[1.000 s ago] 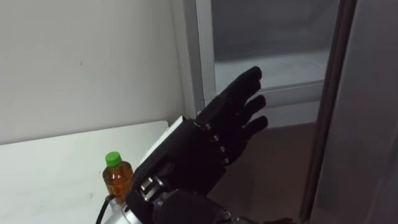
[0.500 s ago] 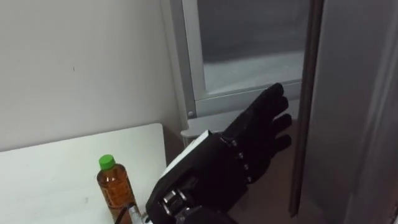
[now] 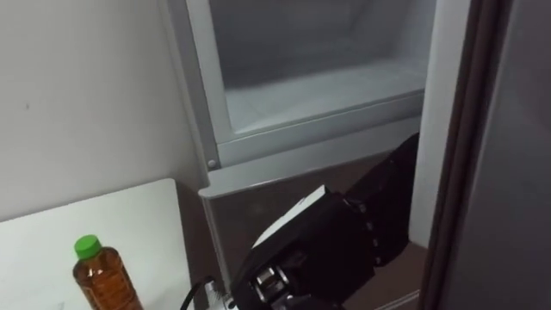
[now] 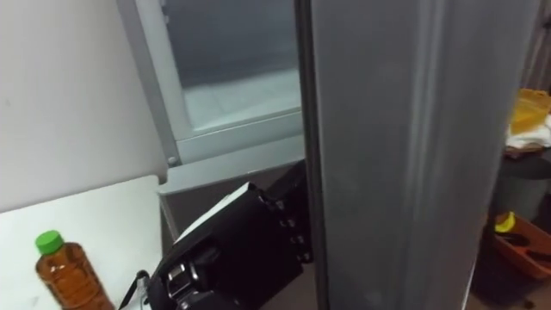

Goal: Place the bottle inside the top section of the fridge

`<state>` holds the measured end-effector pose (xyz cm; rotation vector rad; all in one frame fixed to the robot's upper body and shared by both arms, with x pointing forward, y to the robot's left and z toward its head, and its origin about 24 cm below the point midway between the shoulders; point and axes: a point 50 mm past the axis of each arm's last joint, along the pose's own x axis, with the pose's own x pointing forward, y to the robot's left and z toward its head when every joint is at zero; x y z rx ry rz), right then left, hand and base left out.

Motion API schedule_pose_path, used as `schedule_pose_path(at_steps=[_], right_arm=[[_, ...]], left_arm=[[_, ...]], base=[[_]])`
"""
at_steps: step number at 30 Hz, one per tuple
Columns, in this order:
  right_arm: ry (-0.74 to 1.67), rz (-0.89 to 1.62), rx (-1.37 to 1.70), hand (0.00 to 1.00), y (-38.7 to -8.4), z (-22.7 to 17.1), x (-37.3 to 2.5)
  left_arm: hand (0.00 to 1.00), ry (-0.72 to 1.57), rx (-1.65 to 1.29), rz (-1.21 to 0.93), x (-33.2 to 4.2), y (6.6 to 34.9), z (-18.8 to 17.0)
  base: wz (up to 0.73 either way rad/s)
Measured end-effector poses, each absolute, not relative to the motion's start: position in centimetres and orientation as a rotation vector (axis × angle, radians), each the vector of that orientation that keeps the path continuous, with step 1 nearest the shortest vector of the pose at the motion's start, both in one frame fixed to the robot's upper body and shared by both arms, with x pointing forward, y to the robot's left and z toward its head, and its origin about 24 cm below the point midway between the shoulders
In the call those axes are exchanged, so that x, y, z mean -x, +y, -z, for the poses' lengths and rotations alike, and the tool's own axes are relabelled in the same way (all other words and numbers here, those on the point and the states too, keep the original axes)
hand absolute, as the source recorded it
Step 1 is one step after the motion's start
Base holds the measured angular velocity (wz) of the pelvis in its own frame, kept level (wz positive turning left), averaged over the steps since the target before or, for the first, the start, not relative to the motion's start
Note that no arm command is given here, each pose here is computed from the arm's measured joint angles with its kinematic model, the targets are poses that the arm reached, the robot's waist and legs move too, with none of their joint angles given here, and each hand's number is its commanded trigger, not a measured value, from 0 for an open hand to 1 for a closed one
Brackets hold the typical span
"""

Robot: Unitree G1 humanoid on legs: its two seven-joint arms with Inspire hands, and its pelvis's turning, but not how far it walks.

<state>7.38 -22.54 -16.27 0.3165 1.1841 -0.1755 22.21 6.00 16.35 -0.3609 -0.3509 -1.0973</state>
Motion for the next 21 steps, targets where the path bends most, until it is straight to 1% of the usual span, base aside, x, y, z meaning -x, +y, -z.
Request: schedule_pose_path(at_steps=[5, 11, 16, 21], right_arm=[[1.173, 0.202, -0.350, 0.00, -22.6, 16.2, -7.5], [1.171, 0.192, -0.303, 0.00, -22.5, 16.1, -8.3], [1.161, 0.197, -0.290, 0.00, -22.8, 16.0, -8.9], [1.175, 0.192, -0.298, 0.00, -22.9, 15.8, -9.5]], left_arm=[[0.00, -0.364, 0.360, 1.134, -22.3, 5.2, -17.0], [0.00, -0.349, 0.372, 1.160, -21.9, 4.1, -17.0], [0.00, -0.340, 0.385, 1.156, -22.5, 3.5, -17.2], [0.00, -0.303, 0.438, 1.203, -22.5, 2.3, -17.4]], base=[[-0.19], [-0.25], [-0.41], [-0.42]])
